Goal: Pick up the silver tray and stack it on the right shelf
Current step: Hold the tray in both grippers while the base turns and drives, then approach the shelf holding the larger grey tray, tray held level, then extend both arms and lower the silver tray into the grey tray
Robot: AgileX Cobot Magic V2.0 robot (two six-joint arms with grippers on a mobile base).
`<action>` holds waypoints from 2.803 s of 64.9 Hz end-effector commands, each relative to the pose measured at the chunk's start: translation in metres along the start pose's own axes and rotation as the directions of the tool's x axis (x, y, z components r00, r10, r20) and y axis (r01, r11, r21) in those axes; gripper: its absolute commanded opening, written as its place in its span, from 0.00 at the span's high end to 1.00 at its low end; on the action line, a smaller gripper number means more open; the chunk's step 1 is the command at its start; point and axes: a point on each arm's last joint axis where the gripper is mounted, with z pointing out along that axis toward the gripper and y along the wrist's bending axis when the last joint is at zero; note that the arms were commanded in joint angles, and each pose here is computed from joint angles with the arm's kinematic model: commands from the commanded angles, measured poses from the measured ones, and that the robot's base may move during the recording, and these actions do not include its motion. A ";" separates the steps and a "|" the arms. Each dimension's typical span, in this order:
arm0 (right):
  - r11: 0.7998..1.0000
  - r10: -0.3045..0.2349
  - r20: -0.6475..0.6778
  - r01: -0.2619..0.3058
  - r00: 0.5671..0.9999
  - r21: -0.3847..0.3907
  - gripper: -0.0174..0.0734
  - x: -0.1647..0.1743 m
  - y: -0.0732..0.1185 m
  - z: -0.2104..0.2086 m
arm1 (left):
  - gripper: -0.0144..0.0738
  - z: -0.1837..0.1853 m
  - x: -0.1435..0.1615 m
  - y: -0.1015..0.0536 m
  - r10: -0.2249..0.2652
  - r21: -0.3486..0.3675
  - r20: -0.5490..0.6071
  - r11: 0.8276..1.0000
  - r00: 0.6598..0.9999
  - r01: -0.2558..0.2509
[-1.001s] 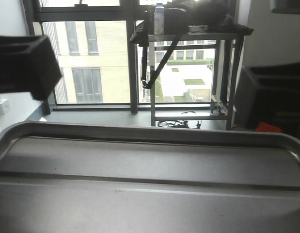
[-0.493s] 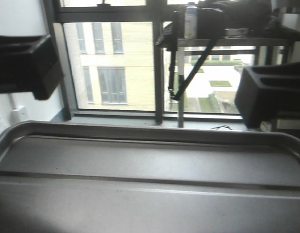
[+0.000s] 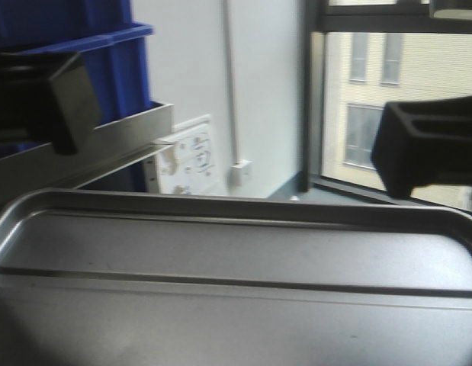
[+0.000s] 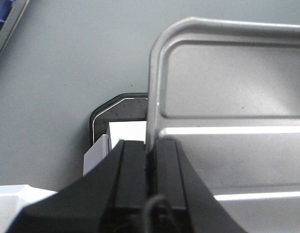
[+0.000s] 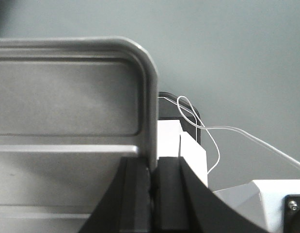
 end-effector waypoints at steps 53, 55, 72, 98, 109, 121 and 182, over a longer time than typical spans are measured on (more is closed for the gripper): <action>0.993 0.001 0.030 -0.004 1.000 0.118 0.74 -0.002 -0.022 -0.019 | 0.95 -0.012 0.002 0.021 0.007 -0.189 -0.021 0.982 1.000 -0.011; 0.993 0.001 0.030 -0.004 1.000 0.118 0.74 -0.002 -0.022 -0.019 | 0.95 -0.012 0.002 0.021 0.007 -0.189 -0.021 0.982 1.000 -0.011; 0.993 0.001 0.030 -0.004 1.000 0.118 0.74 -0.002 -0.022 -0.019 | 0.95 -0.012 0.002 0.021 0.007 -0.189 -0.021 0.982 1.000 -0.011; 0.993 0.001 0.030 -0.004 1.000 0.118 0.74 -0.002 -0.022 -0.019 | 0.95 -0.012 0.002 0.021 0.007 -0.189 -0.021 0.982 1.000 -0.011; 0.993 0.001 0.030 -0.004 1.000 0.118 0.74 -0.002 -0.022 -0.019 | 0.95 -0.012 0.002 0.021 0.007 -0.189 -0.021 0.982 1.000 -0.011; 0.993 0.001 0.030 -0.004 1.000 0.118 0.74 -0.002 -0.022 -0.019 | 0.95 -0.012 0.002 0.021 0.007 -0.189 -0.021 0.982 1.000 -0.011; 0.993 -0.086 0.087 0.078 0.992 0.092 0.74 -0.008 -0.019 -0.019 | 0.95 -0.013 -0.006 0.019 0.074 -0.172 0.045 0.983 0.996 -0.065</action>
